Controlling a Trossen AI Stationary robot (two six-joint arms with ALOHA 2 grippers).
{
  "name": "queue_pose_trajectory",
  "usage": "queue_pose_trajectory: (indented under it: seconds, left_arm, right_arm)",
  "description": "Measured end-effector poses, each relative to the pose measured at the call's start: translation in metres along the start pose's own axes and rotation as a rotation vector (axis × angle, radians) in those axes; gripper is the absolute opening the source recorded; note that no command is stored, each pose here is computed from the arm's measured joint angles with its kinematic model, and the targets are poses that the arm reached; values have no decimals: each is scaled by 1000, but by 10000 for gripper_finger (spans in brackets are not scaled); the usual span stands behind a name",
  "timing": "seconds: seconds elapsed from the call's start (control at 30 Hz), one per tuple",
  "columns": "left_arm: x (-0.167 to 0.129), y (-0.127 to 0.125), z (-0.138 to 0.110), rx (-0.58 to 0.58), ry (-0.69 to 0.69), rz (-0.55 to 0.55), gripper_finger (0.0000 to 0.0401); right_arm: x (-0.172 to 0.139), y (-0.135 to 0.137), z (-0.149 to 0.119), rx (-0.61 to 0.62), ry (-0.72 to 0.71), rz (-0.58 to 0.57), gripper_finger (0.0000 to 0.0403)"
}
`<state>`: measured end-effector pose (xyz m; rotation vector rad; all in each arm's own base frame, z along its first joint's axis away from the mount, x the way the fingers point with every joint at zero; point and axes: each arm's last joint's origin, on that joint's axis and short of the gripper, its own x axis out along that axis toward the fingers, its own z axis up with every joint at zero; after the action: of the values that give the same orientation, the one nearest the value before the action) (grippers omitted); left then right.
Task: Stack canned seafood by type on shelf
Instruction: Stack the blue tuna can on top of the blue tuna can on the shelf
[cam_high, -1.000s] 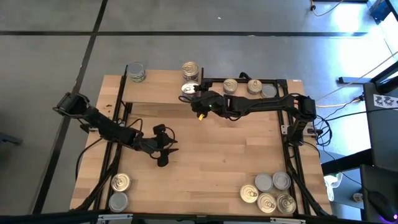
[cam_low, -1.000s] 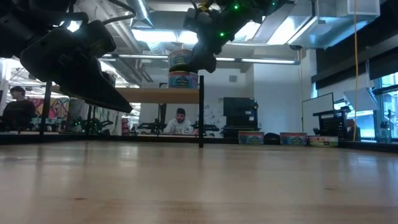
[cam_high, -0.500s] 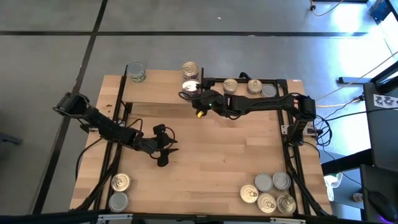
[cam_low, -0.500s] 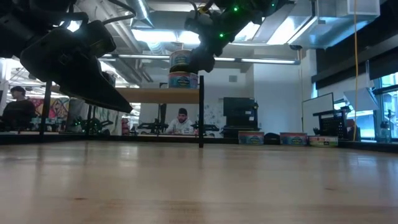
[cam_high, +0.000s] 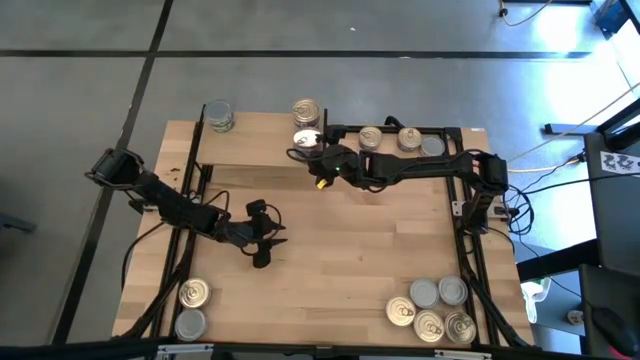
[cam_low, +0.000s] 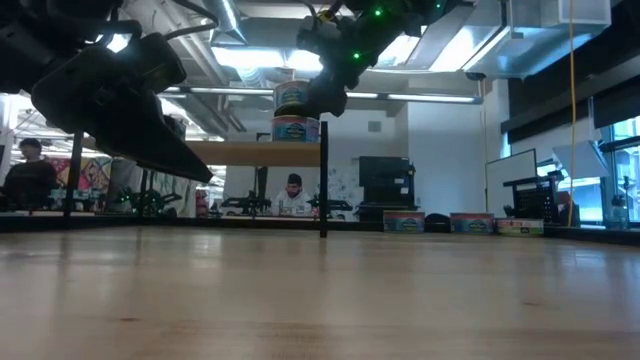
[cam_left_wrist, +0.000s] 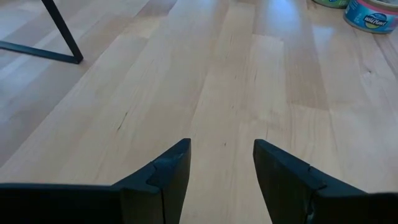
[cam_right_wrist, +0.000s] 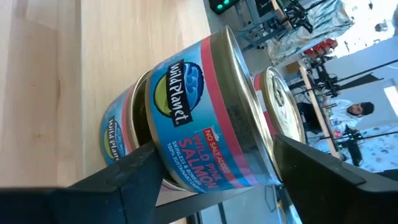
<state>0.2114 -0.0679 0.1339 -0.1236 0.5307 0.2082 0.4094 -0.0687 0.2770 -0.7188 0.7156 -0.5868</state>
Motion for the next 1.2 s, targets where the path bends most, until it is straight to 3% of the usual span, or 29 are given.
queue_pose_trajectory:
  seconds: [0.53, 0.87, 1.2]
  left_arm:
    - [0, 0, 0, 1, 2, 1, 172]
    - [0, 0, 0, -7, -4, -1, 172]
    - [0, 0, 0, -7, -4, -1, 172]
  right_arm:
    - [1, -1, -1, -34, 10, -5, 297]
    - [0, -2, -1, -2, 41, -55, 385]
    - [-4, 1, 2, 43, 29, -43, 399]
